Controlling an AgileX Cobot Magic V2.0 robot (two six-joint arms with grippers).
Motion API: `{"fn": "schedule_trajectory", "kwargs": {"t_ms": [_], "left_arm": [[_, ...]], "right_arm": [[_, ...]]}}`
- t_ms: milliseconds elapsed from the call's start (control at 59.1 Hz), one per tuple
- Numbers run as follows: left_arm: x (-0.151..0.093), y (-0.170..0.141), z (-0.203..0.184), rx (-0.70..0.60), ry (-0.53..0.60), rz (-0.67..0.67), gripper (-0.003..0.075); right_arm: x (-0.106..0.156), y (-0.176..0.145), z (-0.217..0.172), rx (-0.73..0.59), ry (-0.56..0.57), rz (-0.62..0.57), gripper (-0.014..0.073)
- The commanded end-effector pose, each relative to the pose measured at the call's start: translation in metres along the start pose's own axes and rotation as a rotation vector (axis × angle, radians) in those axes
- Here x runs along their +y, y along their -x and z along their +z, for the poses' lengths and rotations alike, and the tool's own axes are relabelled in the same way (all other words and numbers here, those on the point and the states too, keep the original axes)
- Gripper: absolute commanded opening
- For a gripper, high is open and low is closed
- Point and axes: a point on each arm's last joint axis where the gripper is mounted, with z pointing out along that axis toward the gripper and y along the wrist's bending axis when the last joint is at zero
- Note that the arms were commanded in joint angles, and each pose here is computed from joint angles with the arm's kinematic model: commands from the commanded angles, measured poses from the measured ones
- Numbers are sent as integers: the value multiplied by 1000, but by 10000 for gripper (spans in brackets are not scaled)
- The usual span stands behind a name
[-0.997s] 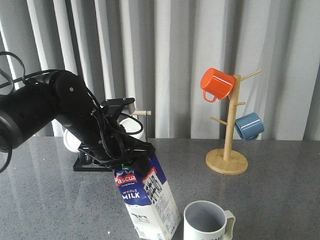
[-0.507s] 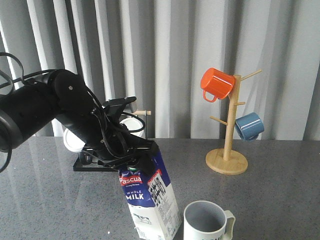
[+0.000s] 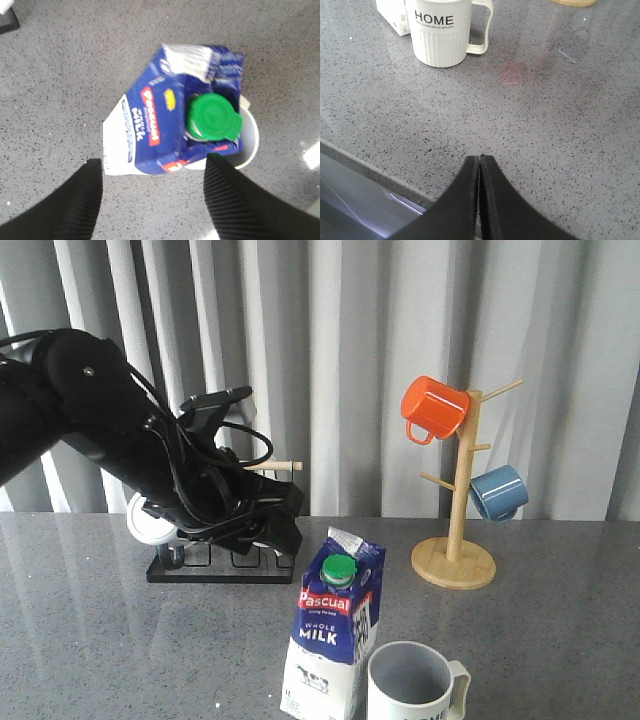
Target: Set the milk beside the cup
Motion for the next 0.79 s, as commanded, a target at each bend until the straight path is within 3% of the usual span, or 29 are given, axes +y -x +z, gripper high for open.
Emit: {"fn": "schedule_trajectory", "kwargs": {"t_ms": [0,254,423,558,778], "left_arm": [[-23,1,-49,-127,-45,27,437],[-41,-9,-100,-231,-53,67,429],[-52,-21,-140,-314,-37,106,370],[-57,-34,-175,-390,32,142,265],[-67,-69,-230,-503,106,192,3]], "right_arm": [[-1,12,-3,-86,-11,-4,-10],[-3,15,-4,-113,-32,-19,-8],[-9,23,-5,-201,-92,-14,-6],[-11,22,-5,-200,-109,53,-6],[-10,21,-5,-191,-100,77,-6]]}}
